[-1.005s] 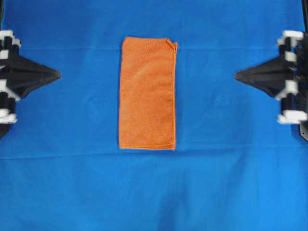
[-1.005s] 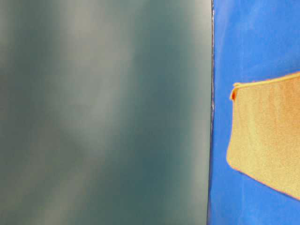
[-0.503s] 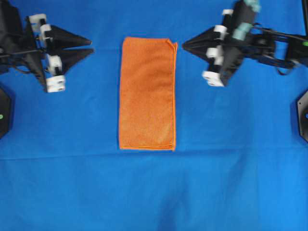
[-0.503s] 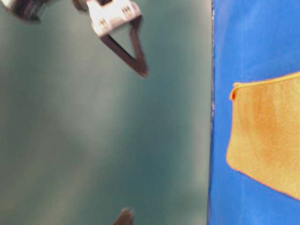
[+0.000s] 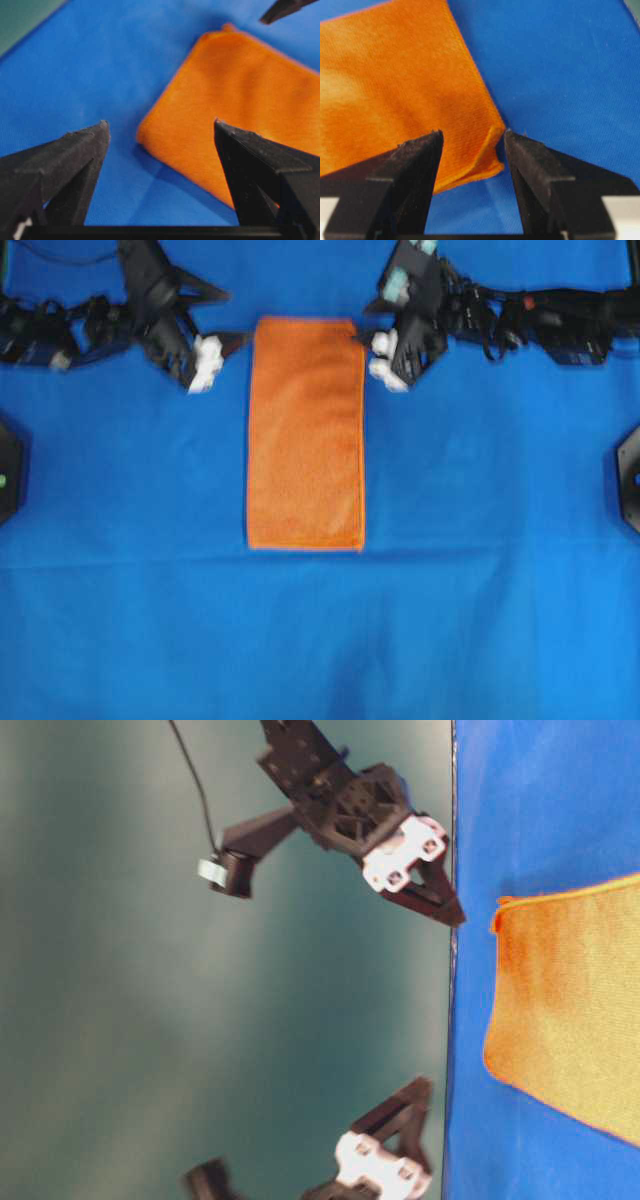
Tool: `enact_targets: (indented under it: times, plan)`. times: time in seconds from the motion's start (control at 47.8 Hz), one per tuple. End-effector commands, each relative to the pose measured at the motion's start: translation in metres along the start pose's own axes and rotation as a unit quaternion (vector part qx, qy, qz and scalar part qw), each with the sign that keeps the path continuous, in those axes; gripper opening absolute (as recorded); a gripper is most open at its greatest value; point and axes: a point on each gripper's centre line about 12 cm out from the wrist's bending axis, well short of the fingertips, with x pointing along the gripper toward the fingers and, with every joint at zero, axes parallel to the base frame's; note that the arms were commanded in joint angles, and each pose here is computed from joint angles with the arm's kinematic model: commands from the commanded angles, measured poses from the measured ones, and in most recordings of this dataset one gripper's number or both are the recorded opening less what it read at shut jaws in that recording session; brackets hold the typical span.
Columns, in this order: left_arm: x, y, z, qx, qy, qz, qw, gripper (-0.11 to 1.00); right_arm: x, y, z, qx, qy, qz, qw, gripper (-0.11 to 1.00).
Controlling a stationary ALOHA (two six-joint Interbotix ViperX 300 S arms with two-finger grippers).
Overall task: Fold a vertical towel.
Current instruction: 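Grasp the towel's top left and right corners with both grippers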
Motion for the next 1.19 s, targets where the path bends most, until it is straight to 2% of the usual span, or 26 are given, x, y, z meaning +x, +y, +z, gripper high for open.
enact_targets:
  times: [0.0,0.335,0.44,0.503,0.565,0.712,0.754,0.942,1.173]
  plan:
    - [0.014,0.004,0.003,-0.004,-0.007,0.005,1.0000,0.80,0.005,-0.007,0.007,0.002,-0.012,-0.006,0.9999,0.57]
    - [0.052,0.010,-0.020,-0.007,0.028,0.013,0.9995,0.79,0.031,-0.021,-0.015,0.015,0.006,-0.018,0.9997,0.56]
    - [0.060,0.011,-0.029,-0.004,0.044,0.015,0.9989,0.75,0.032,-0.020,-0.016,0.013,0.010,-0.017,0.9997,0.55]
    - [0.062,0.011,-0.031,-0.002,0.049,0.014,0.9987,0.67,0.032,-0.019,-0.017,0.012,0.013,-0.016,0.9997,0.51]
    - [0.064,0.010,-0.032,-0.001,0.052,0.014,0.9985,0.50,0.032,-0.017,-0.018,0.010,0.019,-0.015,0.9997,0.42]
    - [0.066,0.008,-0.035,0.001,0.055,0.011,0.9984,0.12,0.032,-0.008,-0.020,-0.006,0.027,-0.005,0.9996,0.04]
    - [0.066,0.008,-0.035,0.002,0.055,0.010,0.9984,0.05,0.032,-0.006,-0.020,-0.008,0.026,-0.003,0.9996,0.02]
    - [0.066,0.005,-0.035,0.005,0.055,0.008,0.9985,0.04,0.032,-0.007,-0.019,-0.008,0.024,-0.004,0.9997,0.02]
    - [0.065,0.004,-0.018,0.009,0.034,0.006,0.9994,0.04,0.027,-0.019,-0.007,0.001,0.007,-0.016,0.9999,0.02]
